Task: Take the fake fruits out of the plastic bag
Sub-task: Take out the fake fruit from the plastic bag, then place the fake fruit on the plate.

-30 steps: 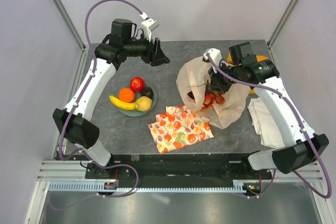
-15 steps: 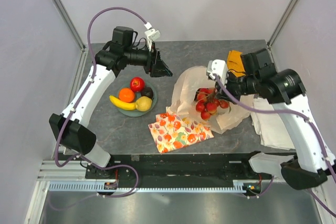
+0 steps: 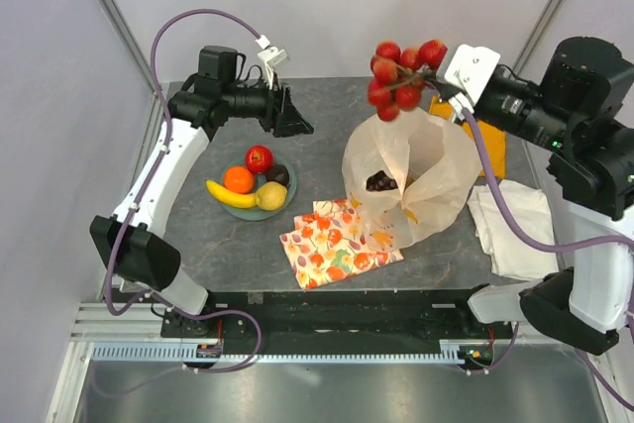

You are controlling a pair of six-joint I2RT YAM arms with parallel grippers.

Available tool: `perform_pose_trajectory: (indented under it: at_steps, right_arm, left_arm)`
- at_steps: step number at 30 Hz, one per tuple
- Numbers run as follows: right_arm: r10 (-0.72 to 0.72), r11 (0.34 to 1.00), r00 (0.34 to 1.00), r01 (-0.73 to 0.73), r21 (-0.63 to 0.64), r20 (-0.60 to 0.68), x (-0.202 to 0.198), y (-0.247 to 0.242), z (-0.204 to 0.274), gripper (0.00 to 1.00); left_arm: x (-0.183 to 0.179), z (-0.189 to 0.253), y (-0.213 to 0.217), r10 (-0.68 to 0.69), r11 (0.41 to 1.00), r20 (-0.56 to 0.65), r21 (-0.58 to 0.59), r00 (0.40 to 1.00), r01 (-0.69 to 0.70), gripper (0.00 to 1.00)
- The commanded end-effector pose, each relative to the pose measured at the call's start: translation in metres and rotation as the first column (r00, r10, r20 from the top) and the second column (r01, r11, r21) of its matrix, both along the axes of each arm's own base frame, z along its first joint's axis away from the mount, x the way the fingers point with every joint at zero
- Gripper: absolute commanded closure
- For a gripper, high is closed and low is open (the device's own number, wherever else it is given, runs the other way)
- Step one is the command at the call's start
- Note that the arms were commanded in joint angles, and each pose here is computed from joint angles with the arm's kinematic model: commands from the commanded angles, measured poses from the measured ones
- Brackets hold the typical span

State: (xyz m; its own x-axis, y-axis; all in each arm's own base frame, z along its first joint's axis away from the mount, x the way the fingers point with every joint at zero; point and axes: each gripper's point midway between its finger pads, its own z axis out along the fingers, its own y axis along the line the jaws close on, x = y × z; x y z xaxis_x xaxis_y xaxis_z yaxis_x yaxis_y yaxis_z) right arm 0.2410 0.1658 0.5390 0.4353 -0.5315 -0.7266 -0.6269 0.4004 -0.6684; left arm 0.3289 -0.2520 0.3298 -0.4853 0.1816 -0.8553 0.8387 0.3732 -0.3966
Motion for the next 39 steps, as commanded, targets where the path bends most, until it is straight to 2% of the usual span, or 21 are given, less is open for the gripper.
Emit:
perform_pose_trajectory:
  at_steps: [1,5,7,8,12,17,21,24,30,33,39]
  right_arm:
    - [0.040,0.960,0.997,-0.054,0.275,0.059,0.043,0.041,0.036,1.00]
    - [0.102,0.913,0.984,-0.034,0.407,-0.147,0.086,0.090,-0.019,1.00]
    - [0.146,0.903,0.961,-0.032,0.428,-0.237,0.105,0.121,-0.057,1.00]
    - [0.163,0.905,0.949,-0.035,0.424,-0.269,0.110,0.131,-0.073,1.00]
    - [0.257,0.898,0.909,-0.098,0.429,-0.329,0.116,0.189,-0.110,1.00]
    - [0.317,0.898,0.865,-0.143,0.416,-0.388,0.118,0.242,-0.148,1.00]
    - [0.366,0.891,0.799,-0.152,0.428,-0.477,0.120,0.290,-0.187,1.00]
    - [0.401,0.886,0.772,-0.190,0.423,-0.493,0.112,0.314,-0.201,1.00]
    - [0.450,0.886,0.712,-0.281,0.369,-0.539,0.081,0.341,-0.237,1.00]
    - [0.470,0.882,0.696,-0.341,0.326,-0.543,0.066,0.347,-0.254,1.00]
    - [0.487,0.872,0.718,-0.435,0.225,-0.498,0.050,0.352,-0.276,1.00]
  left_arm:
    - [-0.001,0.025,0.016,0.043,0.999,0.113,0.004,0.993,-0.044,0.34]
    - [0.009,0.028,0.053,0.243,0.964,0.175,0.063,0.954,-0.257,0.36]
    - [0.019,0.022,0.081,0.365,0.905,0.245,0.131,0.898,-0.404,0.36]
    - [0.016,0.032,0.098,0.424,0.863,0.312,0.146,0.850,-0.484,0.36]
    - [0.001,0.038,0.127,0.458,0.801,0.409,0.195,0.789,-0.566,0.35]
    - [-0.002,0.034,0.162,0.568,0.731,0.379,0.177,0.731,-0.659,0.35]
    - [-0.009,0.037,0.175,0.613,0.717,0.339,0.139,0.713,-0.683,0.35]
    - [-0.013,0.035,0.180,0.623,0.715,0.324,0.133,0.712,-0.686,0.35]
    - [-0.019,0.033,0.190,0.642,0.699,0.318,0.130,0.697,-0.703,0.35]
    - [-0.019,0.031,0.197,0.662,0.685,0.305,0.122,0.684,-0.718,0.35]
    - [-0.019,0.029,0.200,0.672,0.686,0.282,0.115,0.685,-0.719,0.35]
